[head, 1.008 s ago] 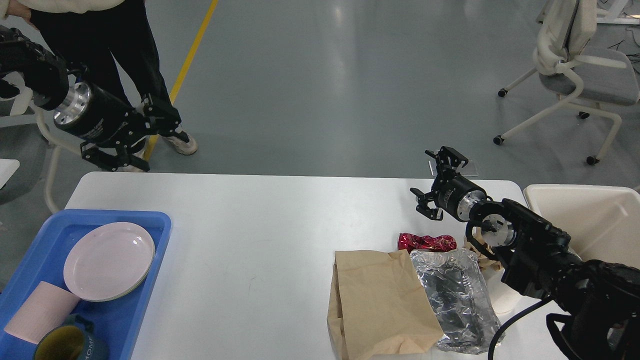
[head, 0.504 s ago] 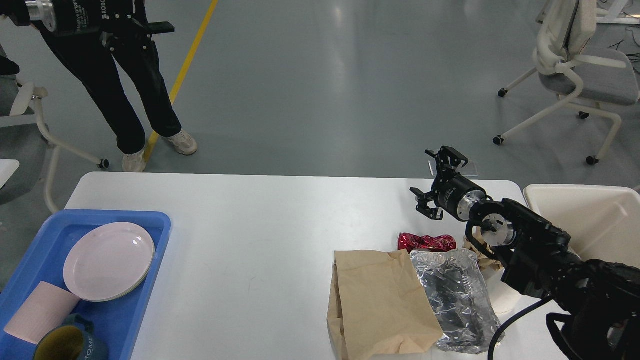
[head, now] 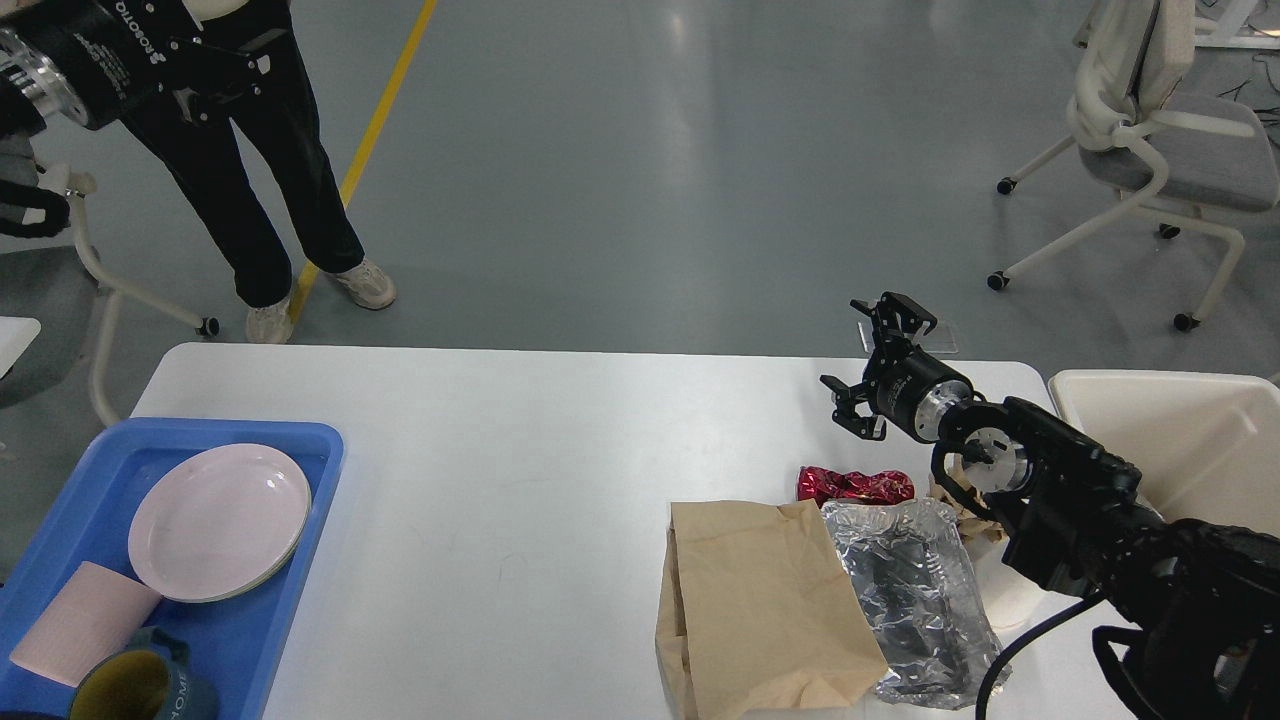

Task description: Tidy desktop

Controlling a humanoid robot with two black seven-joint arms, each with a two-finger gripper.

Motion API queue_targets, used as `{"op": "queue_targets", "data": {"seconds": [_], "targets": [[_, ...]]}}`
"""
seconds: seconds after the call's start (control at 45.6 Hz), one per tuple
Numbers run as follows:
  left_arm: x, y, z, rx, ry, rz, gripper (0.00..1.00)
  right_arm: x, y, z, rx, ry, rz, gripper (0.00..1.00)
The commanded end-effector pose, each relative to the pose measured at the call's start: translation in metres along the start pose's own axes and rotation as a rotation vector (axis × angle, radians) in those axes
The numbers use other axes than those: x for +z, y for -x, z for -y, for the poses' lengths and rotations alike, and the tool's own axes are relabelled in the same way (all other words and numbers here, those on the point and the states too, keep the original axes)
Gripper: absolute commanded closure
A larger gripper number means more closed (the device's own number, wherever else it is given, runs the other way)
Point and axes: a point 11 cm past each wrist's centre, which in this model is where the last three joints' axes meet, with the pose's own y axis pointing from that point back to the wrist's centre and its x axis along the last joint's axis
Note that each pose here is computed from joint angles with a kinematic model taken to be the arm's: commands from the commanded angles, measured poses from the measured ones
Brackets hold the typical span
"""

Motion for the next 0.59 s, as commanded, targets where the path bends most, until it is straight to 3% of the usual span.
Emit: {"op": "queue_targets", "data": {"seconds": [0.0, 0.153, 0.219, 0.57], "targets": [[-0.040, -0.001, 0.010, 0.072, 0.017, -0.108, 0.03, 0.001, 0.000, 0.000, -0.001, 0.001, 0.000, 0.00], [-0.056, 0.005, 0.039, 0.244, 0.118, -0.283, 0.03, 0.000, 0.000, 0.000, 0.000, 0.000, -0.001, 0.00], [-0.069, 0.003, 0.039, 0.292, 0.099, -0.298, 0.03, 0.000, 0.000, 0.000, 0.000, 0.000, -0.001, 0.00], [-0.116, 0.021, 0.049, 0.269, 0.010, -0.314, 0.03, 0.000, 0.000, 0.000, 0.000, 0.000, -0.001, 0.00]]}}
